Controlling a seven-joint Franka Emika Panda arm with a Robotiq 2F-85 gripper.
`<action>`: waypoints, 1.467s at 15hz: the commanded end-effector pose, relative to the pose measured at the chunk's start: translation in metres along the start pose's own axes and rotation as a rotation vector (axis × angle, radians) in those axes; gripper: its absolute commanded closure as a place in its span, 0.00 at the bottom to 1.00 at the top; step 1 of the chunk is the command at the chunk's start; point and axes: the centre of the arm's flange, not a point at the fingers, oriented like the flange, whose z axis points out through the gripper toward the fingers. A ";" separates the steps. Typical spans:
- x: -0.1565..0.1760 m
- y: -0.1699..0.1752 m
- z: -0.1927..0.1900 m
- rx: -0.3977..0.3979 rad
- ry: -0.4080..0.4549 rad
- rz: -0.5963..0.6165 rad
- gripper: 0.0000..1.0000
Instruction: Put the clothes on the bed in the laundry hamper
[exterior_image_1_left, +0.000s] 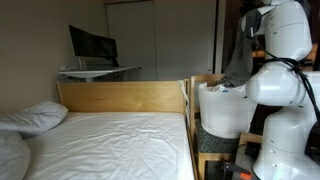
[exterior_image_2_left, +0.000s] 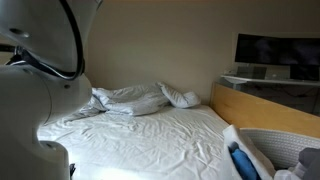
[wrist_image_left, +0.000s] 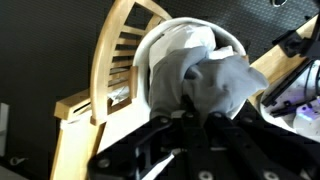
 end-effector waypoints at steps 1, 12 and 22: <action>-0.002 -0.041 0.059 0.061 -0.018 -0.058 0.96; 0.005 -0.033 0.087 -0.042 0.116 -0.095 0.96; 0.023 -0.041 0.083 0.042 0.159 -0.259 0.42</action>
